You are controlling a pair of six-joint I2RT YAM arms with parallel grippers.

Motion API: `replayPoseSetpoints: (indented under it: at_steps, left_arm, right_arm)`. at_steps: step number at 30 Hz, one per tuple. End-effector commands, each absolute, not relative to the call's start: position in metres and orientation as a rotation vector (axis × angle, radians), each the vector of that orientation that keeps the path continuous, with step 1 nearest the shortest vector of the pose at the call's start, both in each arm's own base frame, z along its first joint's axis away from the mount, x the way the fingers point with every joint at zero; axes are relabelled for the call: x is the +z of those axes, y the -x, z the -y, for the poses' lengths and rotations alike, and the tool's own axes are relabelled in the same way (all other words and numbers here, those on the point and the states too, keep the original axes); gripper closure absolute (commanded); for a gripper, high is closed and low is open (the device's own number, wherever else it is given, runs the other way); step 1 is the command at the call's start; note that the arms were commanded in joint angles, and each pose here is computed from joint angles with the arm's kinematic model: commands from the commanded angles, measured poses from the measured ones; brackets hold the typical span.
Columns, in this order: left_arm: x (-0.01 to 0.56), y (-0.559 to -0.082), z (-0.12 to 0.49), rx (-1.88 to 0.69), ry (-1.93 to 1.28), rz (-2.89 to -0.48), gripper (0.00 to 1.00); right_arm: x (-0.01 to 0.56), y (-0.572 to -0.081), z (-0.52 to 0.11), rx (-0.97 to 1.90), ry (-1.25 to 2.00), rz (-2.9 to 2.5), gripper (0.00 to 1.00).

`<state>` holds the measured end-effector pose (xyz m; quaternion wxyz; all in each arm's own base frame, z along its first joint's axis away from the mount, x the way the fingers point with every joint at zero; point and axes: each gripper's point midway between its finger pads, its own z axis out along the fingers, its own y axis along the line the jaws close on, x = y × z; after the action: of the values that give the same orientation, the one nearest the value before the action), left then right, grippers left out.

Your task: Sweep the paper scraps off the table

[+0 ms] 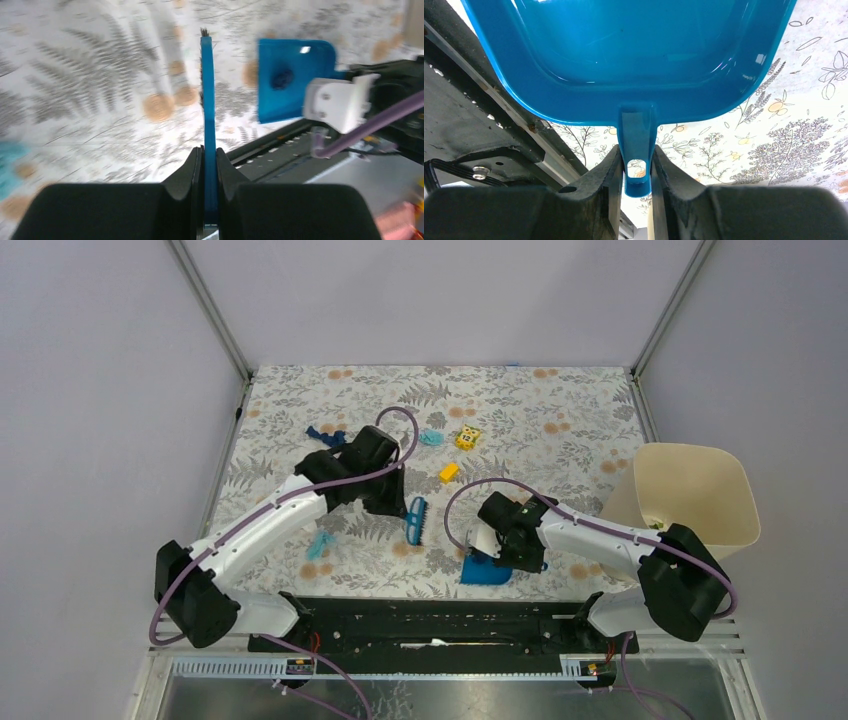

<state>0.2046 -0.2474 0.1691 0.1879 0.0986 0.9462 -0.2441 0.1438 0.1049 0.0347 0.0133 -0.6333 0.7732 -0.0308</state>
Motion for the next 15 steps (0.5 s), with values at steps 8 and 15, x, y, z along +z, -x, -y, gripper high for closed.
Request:
replayPoseSetpoints:
  at_steps: [8, 15]
  left_arm:
    - [0.161, -0.218, 0.086, 0.501, -0.129, -2.644, 1.0]
    - [0.145, -0.221, 0.065, 0.766, -0.037, -2.619, 1.0]
  right_arm:
    - [0.03, -0.138, -0.115, -0.021, 1.951, -2.396, 1.0]
    - [0.029, -0.133, -0.111, -0.023, 1.962, -2.399, 1.0]
